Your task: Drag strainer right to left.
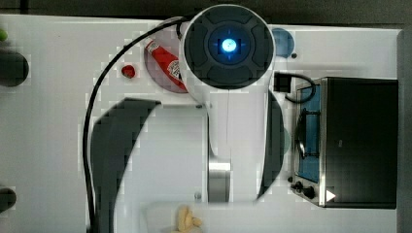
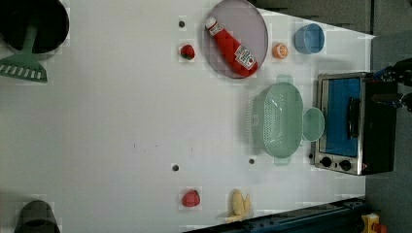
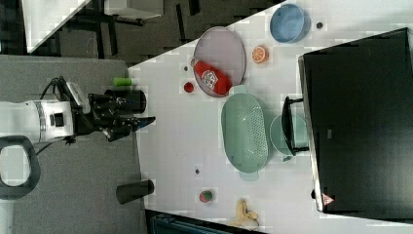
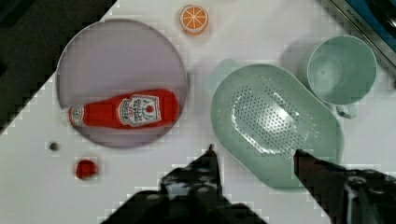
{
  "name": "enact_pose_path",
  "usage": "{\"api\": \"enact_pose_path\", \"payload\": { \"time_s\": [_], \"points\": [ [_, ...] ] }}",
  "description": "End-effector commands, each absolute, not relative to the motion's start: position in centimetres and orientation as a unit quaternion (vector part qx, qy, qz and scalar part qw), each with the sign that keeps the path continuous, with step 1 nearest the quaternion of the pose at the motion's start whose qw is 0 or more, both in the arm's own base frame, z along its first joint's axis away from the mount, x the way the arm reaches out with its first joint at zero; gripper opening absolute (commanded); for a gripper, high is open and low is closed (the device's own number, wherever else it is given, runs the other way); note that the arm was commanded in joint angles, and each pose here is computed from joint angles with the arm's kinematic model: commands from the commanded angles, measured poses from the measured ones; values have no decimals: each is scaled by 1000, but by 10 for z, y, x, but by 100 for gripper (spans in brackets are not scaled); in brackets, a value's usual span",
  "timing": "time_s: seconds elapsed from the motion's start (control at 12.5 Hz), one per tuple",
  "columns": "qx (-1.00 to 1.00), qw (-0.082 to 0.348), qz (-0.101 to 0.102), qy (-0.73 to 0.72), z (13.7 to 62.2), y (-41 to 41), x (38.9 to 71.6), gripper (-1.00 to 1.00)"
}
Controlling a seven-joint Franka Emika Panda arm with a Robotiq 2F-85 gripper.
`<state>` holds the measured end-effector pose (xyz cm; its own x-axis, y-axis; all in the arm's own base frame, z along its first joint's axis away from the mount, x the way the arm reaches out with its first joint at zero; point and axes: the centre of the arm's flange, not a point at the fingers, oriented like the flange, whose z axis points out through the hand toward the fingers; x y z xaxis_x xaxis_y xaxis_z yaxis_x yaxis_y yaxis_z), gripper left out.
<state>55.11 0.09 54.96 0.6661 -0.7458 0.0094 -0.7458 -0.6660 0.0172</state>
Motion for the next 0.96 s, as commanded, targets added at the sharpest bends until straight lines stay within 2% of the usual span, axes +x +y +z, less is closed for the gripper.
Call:
{"api": "enact_pose_path", "payload": {
  "time_s": [0.08, 0.24, 0.4, 0.56, 0.8, 0.96],
  "points": [
    [902, 10, -6, -432, 629, -27, 353, 60],
    [902, 12, -9, -431, 625, -27, 354, 99],
    [902, 12, -9, -431, 609, -27, 365, 100],
    [902, 12, -6, -432, 572, -27, 387, 100],
    [871, 10, 0, -491, 491, -28, 426, 100],
    [835, 14, -6, -550, 434, -29, 446, 100]
  ]
}}
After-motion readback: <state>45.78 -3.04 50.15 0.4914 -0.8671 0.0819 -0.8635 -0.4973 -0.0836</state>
